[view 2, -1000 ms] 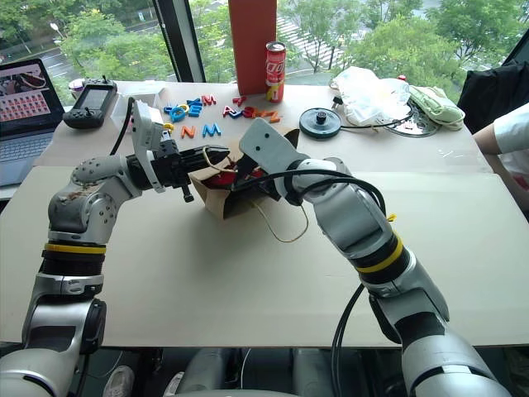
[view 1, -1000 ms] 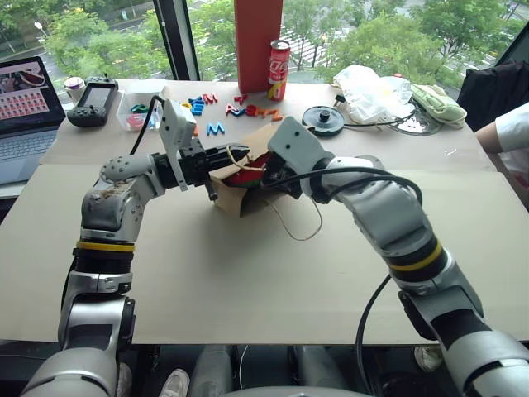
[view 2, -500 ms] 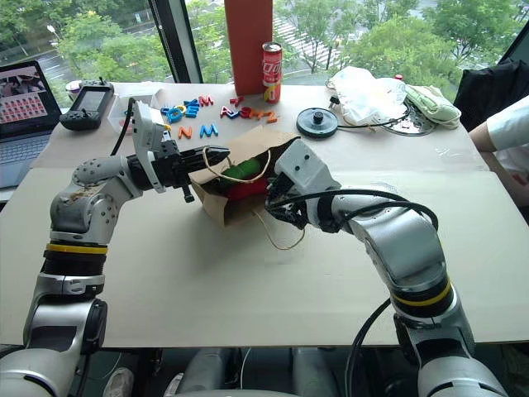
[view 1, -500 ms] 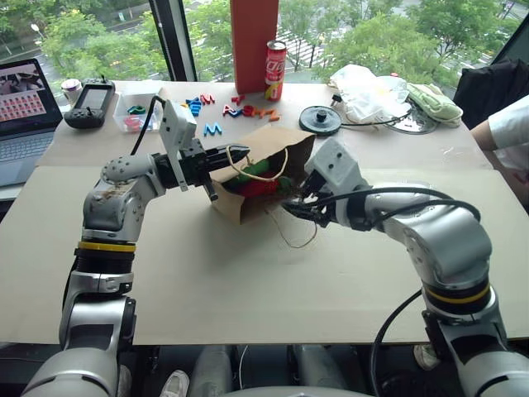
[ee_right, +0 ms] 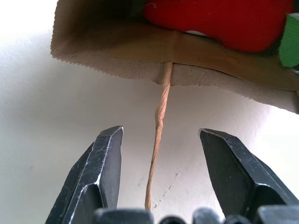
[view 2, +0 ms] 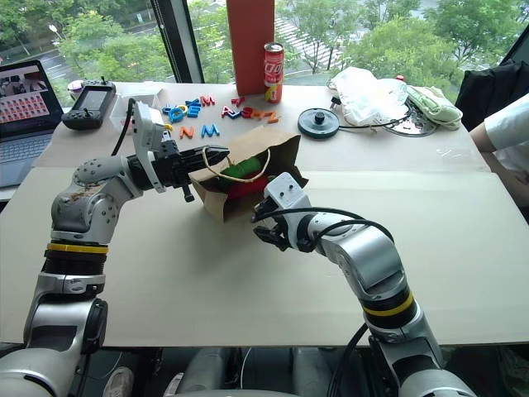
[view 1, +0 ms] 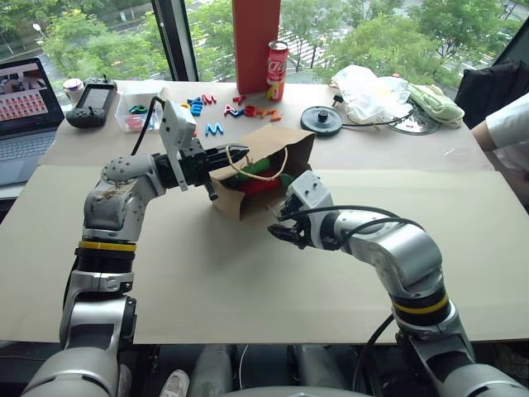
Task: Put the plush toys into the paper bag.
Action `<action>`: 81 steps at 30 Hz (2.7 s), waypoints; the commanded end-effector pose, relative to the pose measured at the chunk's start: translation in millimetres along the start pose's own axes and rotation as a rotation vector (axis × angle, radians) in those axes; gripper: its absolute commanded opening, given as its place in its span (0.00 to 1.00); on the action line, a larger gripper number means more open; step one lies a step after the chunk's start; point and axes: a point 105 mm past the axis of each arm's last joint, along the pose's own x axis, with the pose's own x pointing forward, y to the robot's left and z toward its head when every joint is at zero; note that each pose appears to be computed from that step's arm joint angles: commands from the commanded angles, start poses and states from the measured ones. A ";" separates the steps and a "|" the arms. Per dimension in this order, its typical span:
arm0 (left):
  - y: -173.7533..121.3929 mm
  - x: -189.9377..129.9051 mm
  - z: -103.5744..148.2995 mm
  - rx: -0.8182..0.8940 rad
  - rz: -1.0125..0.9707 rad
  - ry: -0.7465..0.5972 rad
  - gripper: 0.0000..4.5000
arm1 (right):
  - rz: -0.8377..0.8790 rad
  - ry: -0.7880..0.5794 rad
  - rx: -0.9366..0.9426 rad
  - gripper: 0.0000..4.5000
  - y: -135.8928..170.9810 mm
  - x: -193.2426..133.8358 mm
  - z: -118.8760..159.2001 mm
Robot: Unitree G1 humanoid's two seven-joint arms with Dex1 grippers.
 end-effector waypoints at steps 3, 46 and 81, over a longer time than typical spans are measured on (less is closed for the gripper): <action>-0.4 -0.2 16.2 0.057 -0.005 -0.027 0.00 | 0.003 -0.066 -0.017 0.44 2.2 0.0 12.3; 6.1 22.2 -0.8 -0.141 0.206 -0.196 0.00 | -0.164 -0.314 -0.306 0.01 -26.3 -60.1 77.3; -3.3 -50.1 36.8 -0.230 0.185 -0.201 0.99 | -0.102 -0.540 -0.167 1.00 -50.1 -111.2 110.7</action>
